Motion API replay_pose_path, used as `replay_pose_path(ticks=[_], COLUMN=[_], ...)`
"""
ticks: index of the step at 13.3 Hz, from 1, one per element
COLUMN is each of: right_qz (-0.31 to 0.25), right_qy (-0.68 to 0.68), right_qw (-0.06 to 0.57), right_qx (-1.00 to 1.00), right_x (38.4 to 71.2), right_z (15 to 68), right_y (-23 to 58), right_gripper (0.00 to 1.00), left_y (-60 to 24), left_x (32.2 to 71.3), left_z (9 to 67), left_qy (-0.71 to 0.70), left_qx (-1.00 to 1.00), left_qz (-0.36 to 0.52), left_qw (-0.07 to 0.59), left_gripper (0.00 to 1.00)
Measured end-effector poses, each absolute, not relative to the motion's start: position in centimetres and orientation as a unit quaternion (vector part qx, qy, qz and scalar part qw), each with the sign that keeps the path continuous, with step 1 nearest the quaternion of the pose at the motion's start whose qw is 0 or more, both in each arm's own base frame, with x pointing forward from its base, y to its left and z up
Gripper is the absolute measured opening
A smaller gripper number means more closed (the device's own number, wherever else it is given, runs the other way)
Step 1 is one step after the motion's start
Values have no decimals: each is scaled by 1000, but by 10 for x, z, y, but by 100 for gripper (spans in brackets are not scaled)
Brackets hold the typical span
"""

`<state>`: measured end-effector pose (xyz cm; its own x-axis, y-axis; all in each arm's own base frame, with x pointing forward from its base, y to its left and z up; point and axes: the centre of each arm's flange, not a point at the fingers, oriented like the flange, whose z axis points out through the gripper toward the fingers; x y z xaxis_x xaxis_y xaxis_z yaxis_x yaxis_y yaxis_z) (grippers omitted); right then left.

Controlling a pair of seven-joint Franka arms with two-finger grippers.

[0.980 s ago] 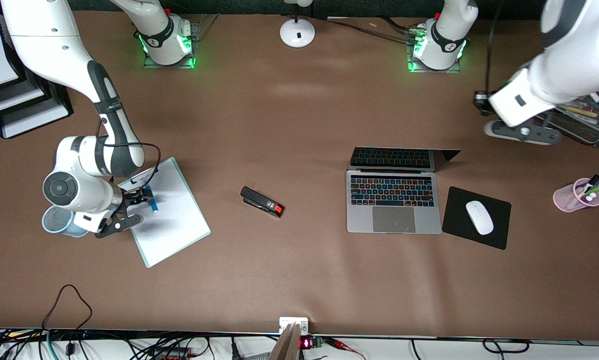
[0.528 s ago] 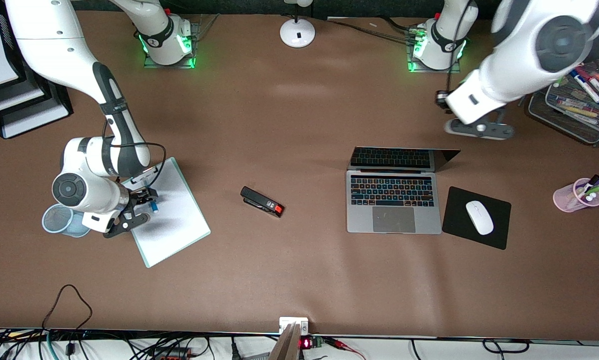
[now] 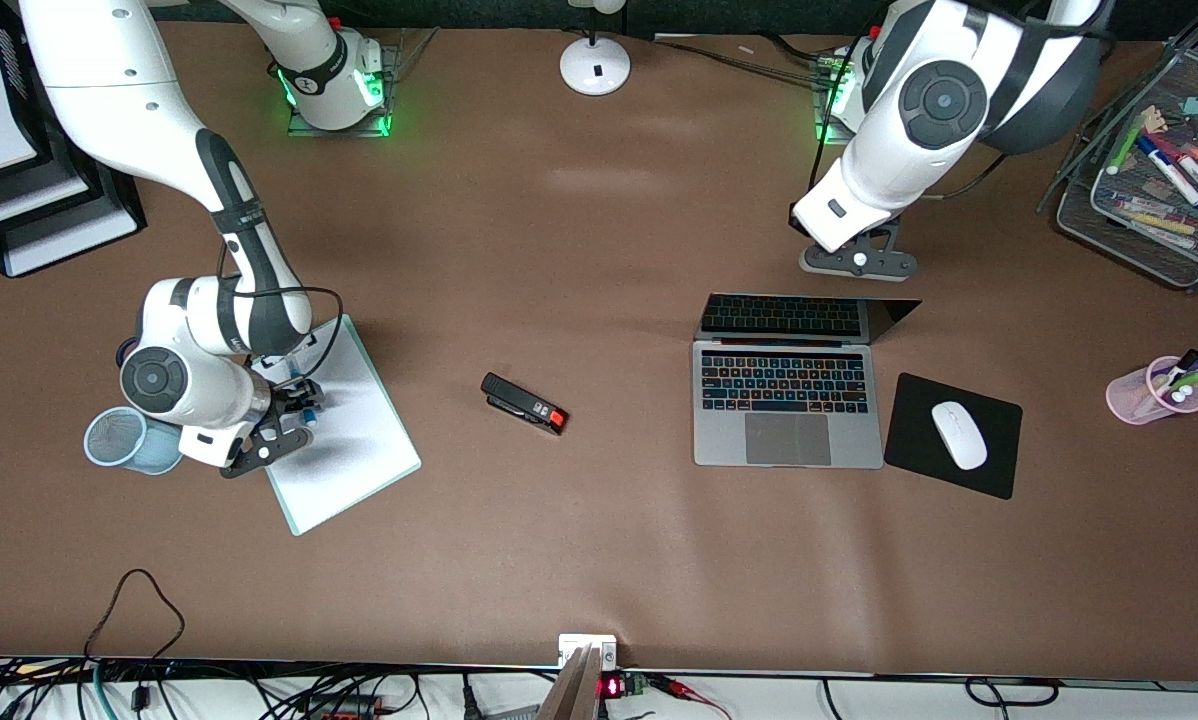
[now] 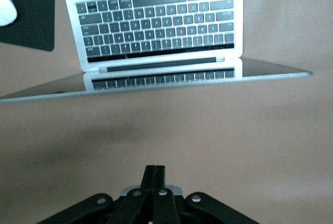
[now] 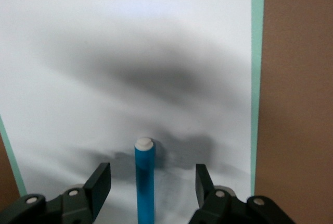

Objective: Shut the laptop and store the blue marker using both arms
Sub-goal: 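Grasp the blue marker with the right gripper while the left gripper reaches the laptop, then push the laptop lid down with the left gripper while the right gripper lifts marker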

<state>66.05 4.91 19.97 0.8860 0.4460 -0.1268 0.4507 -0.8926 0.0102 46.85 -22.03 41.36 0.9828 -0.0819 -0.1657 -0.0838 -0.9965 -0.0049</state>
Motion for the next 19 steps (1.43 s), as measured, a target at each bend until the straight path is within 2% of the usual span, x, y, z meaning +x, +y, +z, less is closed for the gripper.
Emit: replay_pose_path(ticks=[6,12,13,14,19], right_qz=[-58,-56,-56,-56,-57], right_qy=[231,232,232,232,231], right_qw=[20,20,20,20,19], right_qx=[971,971,971,971,971], right_x=[661,662,662,662,661], right_z=[188,189,189,189,188], right_y=[49,51,51,51,51], right_gripper=[74,71,66,57,56], left_y=[-213,-207,-205,-203,-202], left_x=[473,490,493,496,516], left_z=[381,360,359,358,360], left_qy=[32,44,50,60,66], left_qx=[-999,-999,-999,-998,-997], left_qz=[27,-3,-11,-19,-49], left_qw=[-14,-7,-1,9,5], left_gripper=[1,1,1,1,1])
